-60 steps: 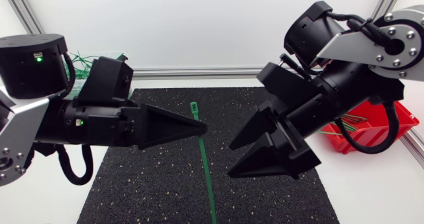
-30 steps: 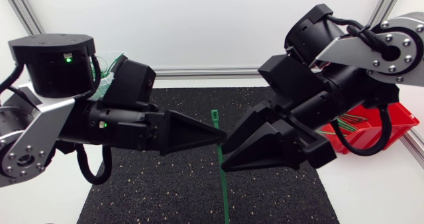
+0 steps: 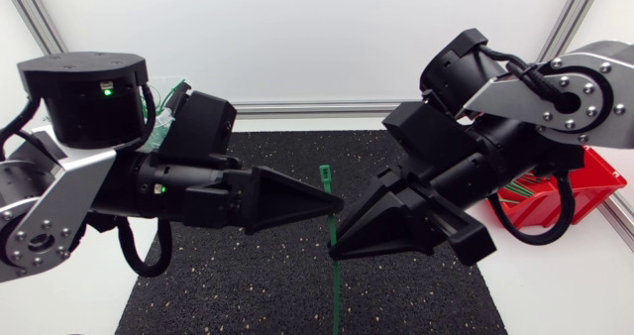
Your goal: Take a green cable tie from the red box, thread the tail through the head to close it, then place it in the transparent bin on the left.
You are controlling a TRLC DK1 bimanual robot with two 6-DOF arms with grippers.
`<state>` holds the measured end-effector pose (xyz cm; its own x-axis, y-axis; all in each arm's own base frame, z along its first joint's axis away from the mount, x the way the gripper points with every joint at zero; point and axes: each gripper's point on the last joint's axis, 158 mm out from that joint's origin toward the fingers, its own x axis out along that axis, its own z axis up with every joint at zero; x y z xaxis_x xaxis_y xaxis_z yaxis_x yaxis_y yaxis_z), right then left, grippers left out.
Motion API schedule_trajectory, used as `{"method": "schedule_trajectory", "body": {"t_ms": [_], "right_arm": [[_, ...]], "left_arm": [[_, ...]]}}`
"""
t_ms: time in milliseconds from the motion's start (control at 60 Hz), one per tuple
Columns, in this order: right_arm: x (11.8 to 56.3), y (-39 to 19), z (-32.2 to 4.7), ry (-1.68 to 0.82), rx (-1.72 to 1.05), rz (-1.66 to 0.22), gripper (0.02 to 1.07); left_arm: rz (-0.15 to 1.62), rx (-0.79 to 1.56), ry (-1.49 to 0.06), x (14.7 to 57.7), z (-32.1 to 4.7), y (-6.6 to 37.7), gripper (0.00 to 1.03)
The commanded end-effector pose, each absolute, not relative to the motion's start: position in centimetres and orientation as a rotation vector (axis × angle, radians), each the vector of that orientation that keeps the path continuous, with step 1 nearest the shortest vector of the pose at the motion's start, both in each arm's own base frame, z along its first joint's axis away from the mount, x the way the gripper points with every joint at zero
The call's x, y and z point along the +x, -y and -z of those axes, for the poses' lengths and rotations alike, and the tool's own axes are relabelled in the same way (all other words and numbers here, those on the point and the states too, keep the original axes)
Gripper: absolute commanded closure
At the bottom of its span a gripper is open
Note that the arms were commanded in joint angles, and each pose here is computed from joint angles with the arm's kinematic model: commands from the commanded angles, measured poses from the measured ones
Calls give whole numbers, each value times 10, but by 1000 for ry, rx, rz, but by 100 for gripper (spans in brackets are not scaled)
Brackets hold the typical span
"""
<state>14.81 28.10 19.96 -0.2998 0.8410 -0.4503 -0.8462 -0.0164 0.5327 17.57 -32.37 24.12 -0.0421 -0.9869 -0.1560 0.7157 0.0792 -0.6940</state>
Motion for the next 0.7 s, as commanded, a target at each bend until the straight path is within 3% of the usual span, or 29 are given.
{"method": "schedule_trajectory", "body": {"t_ms": [0, 67, 383, 450, 533, 683], "right_arm": [[142, -279, -198, -872, -2, -1673, 95], [141, -279, -197, -872, -1, -1676, 101], [136, -278, -198, -866, -3, -1679, 101], [138, -277, -198, -870, 2, -1672, 101], [140, -278, -198, -867, 9, -1664, 101], [145, -278, -201, -849, 21, -1657, 101]], "left_arm": [[1478, -463, -697, 177, -250, 327, 100], [1474, -463, -699, 177, -250, 328, 100], [1472, -458, -644, 179, -255, 326, 99], [1473, -462, -635, 180, -258, 326, 89], [1467, -468, -624, 184, -261, 325, 69], [1456, -479, -609, 190, -264, 323, 55]]}}
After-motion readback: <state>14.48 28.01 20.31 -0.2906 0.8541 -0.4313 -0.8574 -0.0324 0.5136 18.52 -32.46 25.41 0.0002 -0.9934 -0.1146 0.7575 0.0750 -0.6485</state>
